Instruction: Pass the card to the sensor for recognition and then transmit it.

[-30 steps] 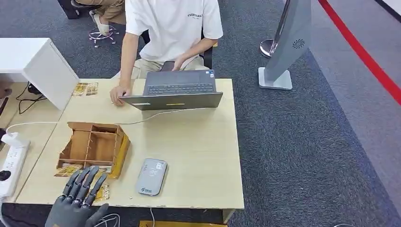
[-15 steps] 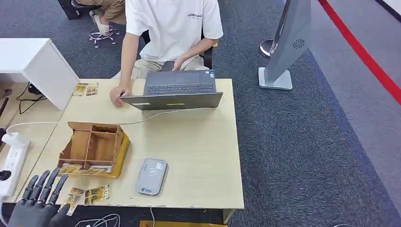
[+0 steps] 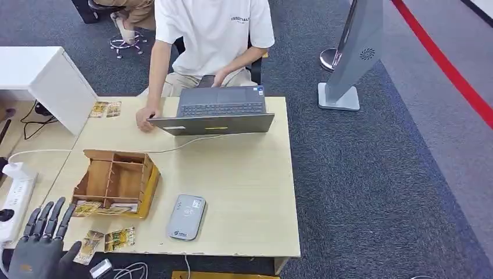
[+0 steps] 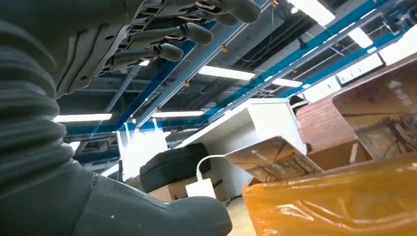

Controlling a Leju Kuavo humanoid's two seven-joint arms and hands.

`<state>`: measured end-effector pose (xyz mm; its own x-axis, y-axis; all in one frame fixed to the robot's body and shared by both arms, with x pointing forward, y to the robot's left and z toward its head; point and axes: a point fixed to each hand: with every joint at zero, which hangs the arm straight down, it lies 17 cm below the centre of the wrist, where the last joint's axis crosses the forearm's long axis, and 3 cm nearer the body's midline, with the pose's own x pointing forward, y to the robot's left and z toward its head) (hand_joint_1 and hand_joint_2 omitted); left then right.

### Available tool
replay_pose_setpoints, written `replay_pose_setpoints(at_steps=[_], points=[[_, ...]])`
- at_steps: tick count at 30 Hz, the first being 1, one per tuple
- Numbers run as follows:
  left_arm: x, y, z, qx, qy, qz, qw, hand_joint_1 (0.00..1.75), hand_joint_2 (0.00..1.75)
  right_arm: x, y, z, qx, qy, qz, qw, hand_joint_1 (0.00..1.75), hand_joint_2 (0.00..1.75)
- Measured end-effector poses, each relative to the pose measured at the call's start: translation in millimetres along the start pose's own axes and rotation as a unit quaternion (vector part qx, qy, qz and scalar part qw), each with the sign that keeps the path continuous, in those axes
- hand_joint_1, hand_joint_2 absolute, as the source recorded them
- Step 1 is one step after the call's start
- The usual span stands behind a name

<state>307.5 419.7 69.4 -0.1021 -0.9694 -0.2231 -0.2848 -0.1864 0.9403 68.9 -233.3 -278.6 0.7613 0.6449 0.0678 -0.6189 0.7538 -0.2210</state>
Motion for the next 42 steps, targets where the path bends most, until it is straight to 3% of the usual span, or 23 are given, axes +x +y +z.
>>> replay_pose_setpoints(at_steps=[17, 42], points=[[31, 13, -55, 0.04, -0.009, 0.022, 0.999, 0.0, 1.75, 3, -3, 0, 0.001, -0.002, 0.017, 1.0, 0.0, 1.75], [47, 4, -59, 0.031, -0.021, 0.046, 0.998, 0.0, 1.75, 3, -3, 0, 0.002, -0.001, 0.018, 1.0, 0.0, 1.75]])
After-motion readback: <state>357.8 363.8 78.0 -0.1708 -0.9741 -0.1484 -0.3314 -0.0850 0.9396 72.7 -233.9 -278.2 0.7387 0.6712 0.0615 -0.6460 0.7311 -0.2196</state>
